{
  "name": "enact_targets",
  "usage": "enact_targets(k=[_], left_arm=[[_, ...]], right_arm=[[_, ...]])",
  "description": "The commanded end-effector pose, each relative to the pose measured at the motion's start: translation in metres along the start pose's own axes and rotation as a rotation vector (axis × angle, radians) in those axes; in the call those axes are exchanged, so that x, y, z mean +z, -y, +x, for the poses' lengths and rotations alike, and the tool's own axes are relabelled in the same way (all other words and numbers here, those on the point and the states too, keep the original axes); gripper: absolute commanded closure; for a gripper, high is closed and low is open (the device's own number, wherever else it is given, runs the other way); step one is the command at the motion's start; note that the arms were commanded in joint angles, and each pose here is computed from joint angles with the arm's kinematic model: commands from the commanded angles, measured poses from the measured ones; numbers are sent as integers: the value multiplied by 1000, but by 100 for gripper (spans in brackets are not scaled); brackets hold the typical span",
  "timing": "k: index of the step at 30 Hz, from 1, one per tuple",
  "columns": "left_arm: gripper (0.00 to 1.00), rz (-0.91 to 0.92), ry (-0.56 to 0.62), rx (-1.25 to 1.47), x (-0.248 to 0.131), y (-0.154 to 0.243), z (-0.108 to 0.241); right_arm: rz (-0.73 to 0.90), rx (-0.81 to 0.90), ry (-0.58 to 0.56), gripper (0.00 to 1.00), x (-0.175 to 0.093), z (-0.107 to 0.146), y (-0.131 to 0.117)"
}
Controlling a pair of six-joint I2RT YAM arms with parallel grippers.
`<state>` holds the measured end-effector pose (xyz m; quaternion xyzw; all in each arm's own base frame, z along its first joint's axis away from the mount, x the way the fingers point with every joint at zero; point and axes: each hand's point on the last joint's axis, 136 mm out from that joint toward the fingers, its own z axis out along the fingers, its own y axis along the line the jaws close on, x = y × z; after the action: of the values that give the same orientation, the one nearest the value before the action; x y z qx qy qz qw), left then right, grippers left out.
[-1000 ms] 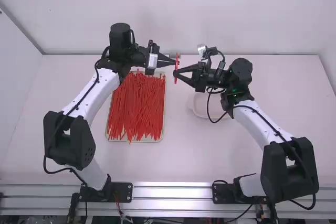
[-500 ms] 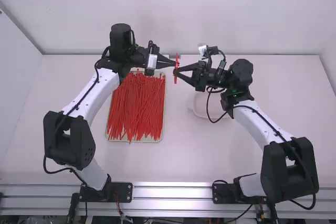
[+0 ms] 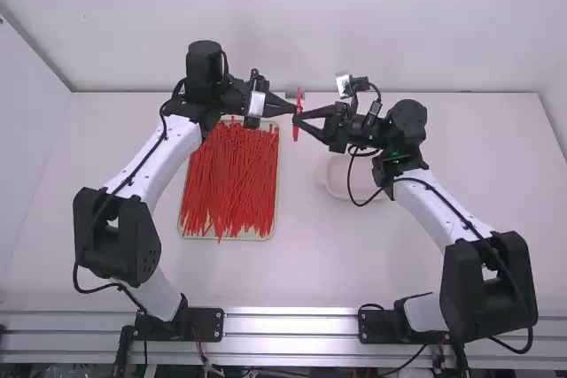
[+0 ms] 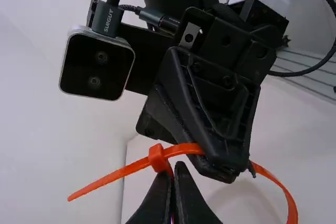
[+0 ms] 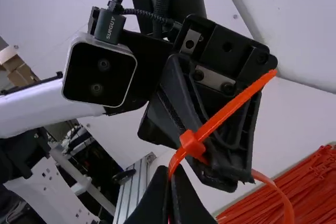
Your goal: Fasten the cable tie
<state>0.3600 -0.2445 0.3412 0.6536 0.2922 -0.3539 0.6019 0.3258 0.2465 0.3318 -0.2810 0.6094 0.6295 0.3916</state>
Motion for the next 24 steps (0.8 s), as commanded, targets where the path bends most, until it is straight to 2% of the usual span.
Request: enact_targets(k=[1, 4, 7, 9, 16, 24], left_arm=[[98, 44, 56, 4, 1, 9, -7], [98, 41, 53, 3, 0, 9, -7], [98, 34, 49, -3, -4, 7, -6], [98, 41, 54, -9, -1, 9, -6], [98, 48, 56, -41, 1, 13, -5], [98, 71, 70, -33, 11, 24, -5]], right_arm=[[27, -20, 37, 96, -4, -10, 4], [8, -22, 8, 88, -10, -6, 2], [0, -24, -10, 69, -16, -5, 2], [11, -8, -4, 64, -22, -7, 5], [24, 10, 19, 59, -29, -15, 7], [16, -13, 32, 59, -28, -19, 2]])
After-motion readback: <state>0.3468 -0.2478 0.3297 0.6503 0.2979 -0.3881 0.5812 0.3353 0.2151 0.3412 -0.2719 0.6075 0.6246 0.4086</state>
